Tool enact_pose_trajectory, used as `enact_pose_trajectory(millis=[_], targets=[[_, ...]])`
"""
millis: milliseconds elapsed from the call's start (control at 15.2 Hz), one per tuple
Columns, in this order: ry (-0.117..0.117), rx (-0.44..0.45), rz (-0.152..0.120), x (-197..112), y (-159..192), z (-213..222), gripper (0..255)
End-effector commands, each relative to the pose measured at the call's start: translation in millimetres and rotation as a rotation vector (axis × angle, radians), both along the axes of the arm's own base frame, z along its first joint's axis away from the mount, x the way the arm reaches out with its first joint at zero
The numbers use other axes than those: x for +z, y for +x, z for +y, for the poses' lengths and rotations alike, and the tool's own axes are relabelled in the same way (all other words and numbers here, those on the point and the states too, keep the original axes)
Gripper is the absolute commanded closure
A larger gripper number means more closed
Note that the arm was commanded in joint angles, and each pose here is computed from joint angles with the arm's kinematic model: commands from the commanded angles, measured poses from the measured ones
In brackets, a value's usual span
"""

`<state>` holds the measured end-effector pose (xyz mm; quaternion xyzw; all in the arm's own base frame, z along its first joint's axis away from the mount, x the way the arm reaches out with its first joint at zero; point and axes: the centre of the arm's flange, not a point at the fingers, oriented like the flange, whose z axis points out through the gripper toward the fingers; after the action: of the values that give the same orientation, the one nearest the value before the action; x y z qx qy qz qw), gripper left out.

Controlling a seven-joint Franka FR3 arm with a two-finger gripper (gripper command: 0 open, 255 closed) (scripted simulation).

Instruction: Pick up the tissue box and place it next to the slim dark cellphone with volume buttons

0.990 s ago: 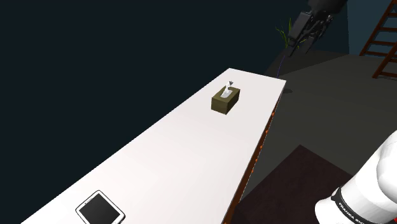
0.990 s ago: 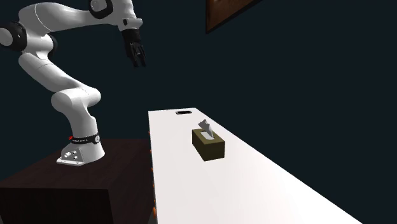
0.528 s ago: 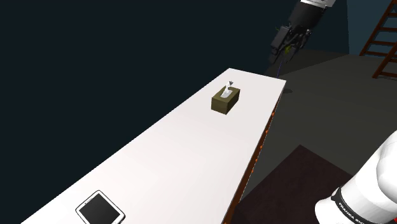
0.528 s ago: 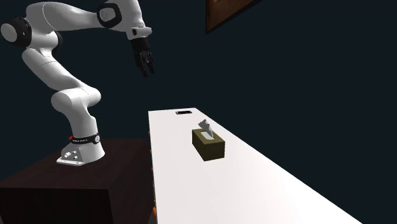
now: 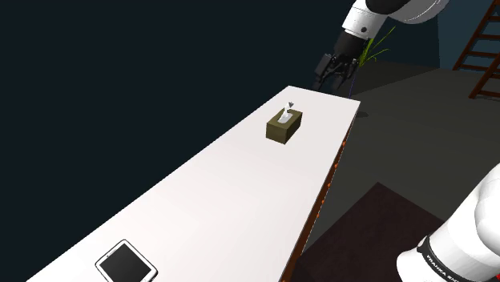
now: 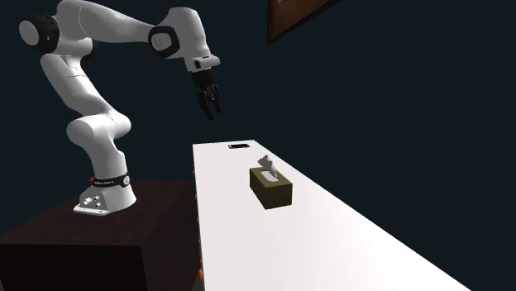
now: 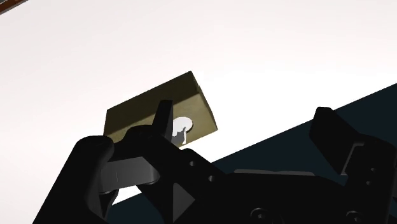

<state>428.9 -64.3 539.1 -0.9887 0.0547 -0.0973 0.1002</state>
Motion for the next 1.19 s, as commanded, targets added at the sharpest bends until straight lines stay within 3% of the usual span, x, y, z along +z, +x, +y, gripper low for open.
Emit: enact_pose_trajectory(millis=[0, 924, 1122], targets=[[0.019, -0.011, -0.003, -17, 21, -8, 0], [0.155, -0.077, -0.010, -140, 155, -61, 0], [0.158, -0.079, -0.011, -152, 160, -59, 0]])
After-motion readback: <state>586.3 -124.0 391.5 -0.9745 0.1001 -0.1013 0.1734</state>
